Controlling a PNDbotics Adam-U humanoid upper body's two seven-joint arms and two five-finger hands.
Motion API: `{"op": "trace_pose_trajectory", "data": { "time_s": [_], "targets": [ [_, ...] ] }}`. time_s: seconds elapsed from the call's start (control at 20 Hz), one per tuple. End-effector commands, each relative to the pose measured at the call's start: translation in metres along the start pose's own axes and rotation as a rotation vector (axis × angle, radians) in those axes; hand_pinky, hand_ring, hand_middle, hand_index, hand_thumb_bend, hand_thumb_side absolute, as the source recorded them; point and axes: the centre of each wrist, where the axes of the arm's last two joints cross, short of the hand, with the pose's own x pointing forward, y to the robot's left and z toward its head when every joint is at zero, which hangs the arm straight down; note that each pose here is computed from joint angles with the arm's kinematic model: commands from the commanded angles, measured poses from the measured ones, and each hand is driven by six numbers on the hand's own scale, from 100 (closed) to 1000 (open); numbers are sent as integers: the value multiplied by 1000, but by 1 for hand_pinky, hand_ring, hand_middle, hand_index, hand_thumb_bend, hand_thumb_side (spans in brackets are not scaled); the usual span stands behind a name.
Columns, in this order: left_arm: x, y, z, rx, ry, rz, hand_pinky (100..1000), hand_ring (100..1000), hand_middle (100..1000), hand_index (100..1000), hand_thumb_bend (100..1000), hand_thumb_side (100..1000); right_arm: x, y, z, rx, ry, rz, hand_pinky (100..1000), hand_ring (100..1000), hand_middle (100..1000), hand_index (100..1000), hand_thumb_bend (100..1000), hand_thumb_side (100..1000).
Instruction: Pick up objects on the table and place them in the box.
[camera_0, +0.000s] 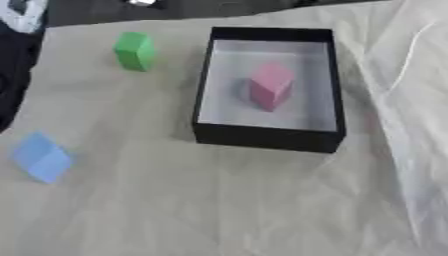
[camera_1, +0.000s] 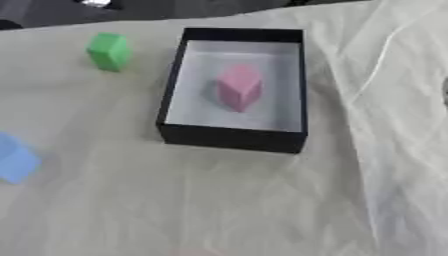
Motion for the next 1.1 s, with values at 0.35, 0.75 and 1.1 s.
{"op": "trace_pose_trajectory", "data": {
  "time_s": [0.35, 0.75, 1.1],
  "targets": [
    [-17, 3, 71, -89, 48, -59, 888, 850, 824, 897, 689, 354, 12, -17, -6, -33, -50, 40, 905, 812, 845, 873, 100, 874],
    [-26, -17, 131, -215, 28, -62, 872, 839, 812, 889, 690, 355, 13, -14, -4, -32, -59, 26, 905, 812, 845, 873, 100, 872],
    [-26, -18, 181, -321, 71, -34, 874, 841, 807, 892, 719, 415, 11, -16, -2, -41, -54, 33, 905, 812, 845, 872, 100, 883]
  ]
}}
